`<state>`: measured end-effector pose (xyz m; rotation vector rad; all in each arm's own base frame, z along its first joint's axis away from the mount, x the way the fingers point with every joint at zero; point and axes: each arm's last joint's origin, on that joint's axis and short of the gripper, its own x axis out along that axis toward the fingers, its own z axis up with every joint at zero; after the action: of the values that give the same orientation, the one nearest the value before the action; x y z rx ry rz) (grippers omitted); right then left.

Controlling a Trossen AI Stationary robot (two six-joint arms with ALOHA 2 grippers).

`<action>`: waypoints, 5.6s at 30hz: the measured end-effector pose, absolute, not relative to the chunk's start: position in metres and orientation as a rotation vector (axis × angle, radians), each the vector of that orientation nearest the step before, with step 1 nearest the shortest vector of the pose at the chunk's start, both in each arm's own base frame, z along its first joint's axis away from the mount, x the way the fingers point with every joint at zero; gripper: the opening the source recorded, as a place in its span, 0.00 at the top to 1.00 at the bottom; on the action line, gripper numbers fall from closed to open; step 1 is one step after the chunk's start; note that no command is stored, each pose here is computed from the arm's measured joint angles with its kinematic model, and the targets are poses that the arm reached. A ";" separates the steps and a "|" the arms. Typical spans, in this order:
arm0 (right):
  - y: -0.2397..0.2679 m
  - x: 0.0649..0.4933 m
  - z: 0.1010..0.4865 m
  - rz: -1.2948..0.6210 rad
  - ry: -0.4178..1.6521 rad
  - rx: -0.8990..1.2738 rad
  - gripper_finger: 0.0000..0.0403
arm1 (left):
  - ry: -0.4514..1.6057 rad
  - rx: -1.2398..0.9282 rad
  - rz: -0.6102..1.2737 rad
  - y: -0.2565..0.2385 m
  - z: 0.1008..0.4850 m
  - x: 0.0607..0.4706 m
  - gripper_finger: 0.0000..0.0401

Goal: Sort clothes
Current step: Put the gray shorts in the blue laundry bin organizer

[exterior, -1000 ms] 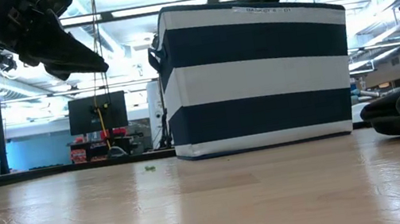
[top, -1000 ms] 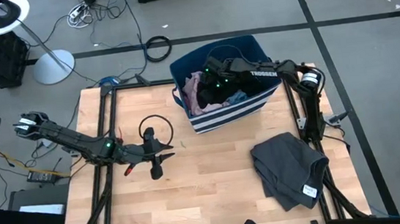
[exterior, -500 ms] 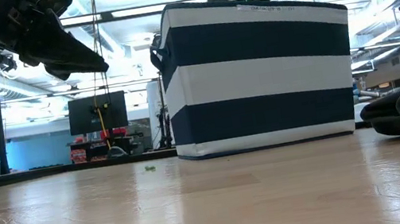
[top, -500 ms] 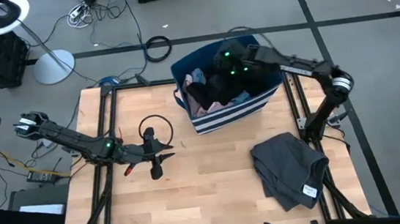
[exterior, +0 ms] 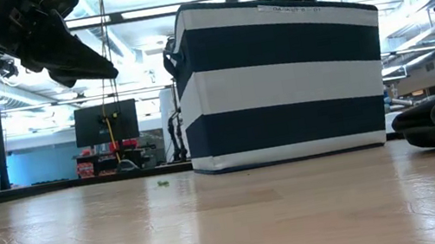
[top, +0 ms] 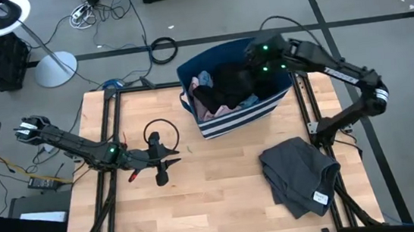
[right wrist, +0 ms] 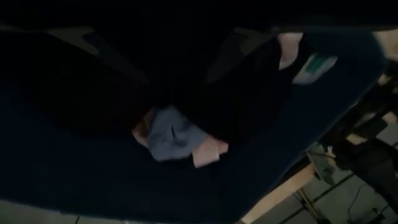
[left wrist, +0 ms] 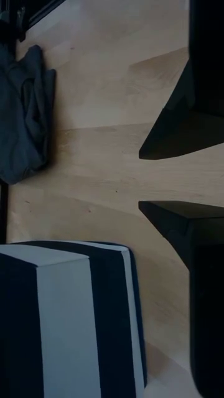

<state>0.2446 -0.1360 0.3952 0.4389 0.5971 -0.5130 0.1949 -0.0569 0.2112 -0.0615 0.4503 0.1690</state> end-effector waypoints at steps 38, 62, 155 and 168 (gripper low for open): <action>0.042 0.145 0.342 -0.622 0.847 0.527 0.62 | 0.450 -0.062 0.169 -0.057 0.211 0.195 0.70; 0.100 0.130 0.267 -0.675 0.992 0.502 0.62 | 0.449 -0.062 0.169 -0.057 0.211 0.195 0.70; 0.114 0.165 0.222 -0.719 1.035 0.422 0.87 | 0.449 -0.063 0.169 -0.057 0.211 0.195 0.70; 0.103 0.195 0.291 -0.647 0.853 0.302 0.87 | 0.449 -0.063 0.168 -0.057 0.211 0.195 0.70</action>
<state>0.1947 0.1033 0.2906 0.3024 0.8526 -0.6465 0.1949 -0.0570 0.2113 -0.0626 0.4493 0.1683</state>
